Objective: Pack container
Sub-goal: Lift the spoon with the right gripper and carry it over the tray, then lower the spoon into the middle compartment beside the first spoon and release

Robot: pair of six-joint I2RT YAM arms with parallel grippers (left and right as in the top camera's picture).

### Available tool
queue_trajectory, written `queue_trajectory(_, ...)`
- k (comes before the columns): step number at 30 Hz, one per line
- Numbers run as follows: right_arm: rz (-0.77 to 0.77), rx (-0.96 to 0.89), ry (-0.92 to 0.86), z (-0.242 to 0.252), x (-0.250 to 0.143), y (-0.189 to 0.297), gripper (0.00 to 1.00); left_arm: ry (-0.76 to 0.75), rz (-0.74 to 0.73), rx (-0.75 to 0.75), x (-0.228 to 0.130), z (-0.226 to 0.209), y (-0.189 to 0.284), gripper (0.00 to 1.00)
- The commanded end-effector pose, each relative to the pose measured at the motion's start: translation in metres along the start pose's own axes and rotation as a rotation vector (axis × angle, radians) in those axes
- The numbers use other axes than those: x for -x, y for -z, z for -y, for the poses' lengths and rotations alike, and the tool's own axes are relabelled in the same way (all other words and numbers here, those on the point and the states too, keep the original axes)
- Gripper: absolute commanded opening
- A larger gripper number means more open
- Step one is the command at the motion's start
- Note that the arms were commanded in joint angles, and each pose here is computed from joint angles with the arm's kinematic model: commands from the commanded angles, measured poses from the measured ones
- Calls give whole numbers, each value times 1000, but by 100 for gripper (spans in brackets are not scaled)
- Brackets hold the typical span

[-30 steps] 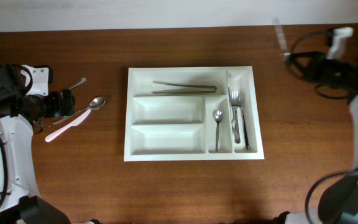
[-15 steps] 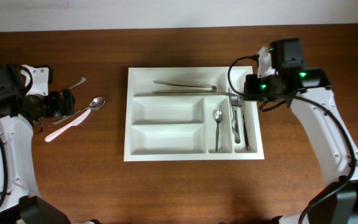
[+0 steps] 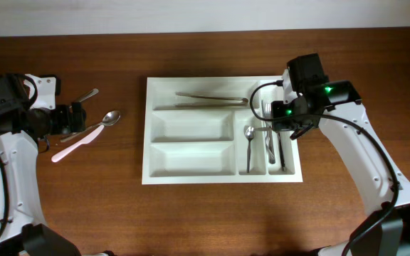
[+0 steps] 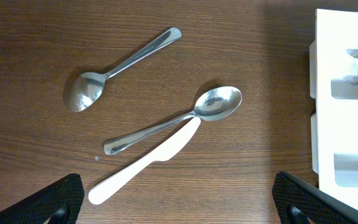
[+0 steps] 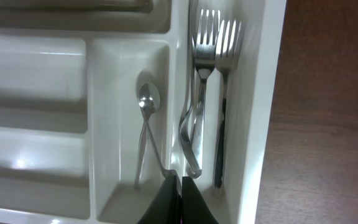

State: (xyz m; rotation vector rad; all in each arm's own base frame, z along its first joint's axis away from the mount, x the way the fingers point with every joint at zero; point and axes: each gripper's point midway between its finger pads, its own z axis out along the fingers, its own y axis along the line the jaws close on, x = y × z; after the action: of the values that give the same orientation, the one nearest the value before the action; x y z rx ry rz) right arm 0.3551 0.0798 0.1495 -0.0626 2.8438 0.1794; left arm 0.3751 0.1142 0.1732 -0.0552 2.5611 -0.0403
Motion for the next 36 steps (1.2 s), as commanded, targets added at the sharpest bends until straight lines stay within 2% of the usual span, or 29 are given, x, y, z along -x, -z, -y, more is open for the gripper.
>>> queue_trajectory(1, -19, -5, 66, -2, -6, -2, 4, -13, 15, -6, 6, -1, 2, 99)
queue_trajectory(5, -51, 68, 118, -13, -15, 0, 4, -13, 15, -6, 6, -1, 2, 99)
queue_trajectory(8, -28, 139, 191, -26, -15, 9, 4, -13, 15, -6, 6, -1, 2, 99)
queue_trajectory(12, 12, 144, 196, -27, -18, 31, 4, -13, 15, -6, 6, -1, 2, 99)
queue_trajectory(18, -50, 194, 285, -32, -47, 49, 4, -13, 15, -6, 6, -1, 2, 99)
queue_trajectory(22, -99, 201, 332, -31, -56, 44, 4, -13, 15, -6, 6, -1, 2, 99)
queue_trajectory(36, -161, 259, 437, -37, -41, -13, 4, -13, 15, -6, 6, -1, 2, 99)
